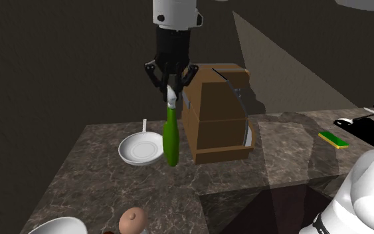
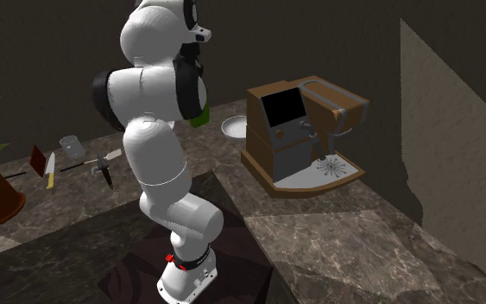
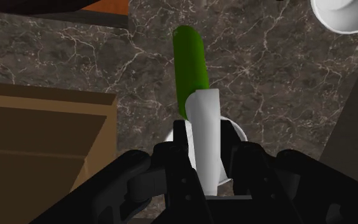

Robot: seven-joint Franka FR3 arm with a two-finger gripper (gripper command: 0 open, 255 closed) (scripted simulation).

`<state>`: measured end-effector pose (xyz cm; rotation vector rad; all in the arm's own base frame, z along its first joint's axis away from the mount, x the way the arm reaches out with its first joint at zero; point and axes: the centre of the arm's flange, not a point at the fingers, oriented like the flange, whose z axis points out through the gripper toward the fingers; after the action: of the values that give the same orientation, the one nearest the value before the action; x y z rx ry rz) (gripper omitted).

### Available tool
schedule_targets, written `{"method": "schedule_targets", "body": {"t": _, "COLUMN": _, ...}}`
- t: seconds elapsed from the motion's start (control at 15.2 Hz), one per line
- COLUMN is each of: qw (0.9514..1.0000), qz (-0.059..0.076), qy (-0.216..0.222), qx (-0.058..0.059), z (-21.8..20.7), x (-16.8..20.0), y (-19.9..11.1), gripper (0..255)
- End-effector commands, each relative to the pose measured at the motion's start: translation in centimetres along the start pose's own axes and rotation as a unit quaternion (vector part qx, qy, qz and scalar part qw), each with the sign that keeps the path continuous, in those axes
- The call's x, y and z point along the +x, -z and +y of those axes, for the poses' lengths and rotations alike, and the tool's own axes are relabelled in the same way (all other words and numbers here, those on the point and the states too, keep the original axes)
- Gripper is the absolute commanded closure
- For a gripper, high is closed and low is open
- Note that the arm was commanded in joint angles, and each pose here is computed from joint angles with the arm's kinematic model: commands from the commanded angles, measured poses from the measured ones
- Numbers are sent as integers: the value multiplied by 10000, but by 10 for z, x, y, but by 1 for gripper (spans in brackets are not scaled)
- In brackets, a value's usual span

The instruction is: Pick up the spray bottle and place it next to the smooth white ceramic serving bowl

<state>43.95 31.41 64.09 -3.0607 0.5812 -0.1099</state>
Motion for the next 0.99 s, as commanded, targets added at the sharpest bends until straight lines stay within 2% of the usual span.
{"method": "schedule_targets", "body": {"t": 0.0, "qw": 10000, "qz": 2, "qy": -5, "qx": 7, "z": -24, "x": -7, "y": -11, "gripper": 255}}
{"method": "schedule_targets", "body": {"t": 0.79, "qw": 10000, "qz": 2, "qy": -5, "qx": 7, "z": -169, "x": -34, "y": -72, "gripper": 255}}
{"method": "schedule_targets", "body": {"t": 0.92, "qw": 10000, "qz": 2, "qy": -5, "qx": 7, "z": -168, "x": -35, "y": -82, "gripper": 255}}
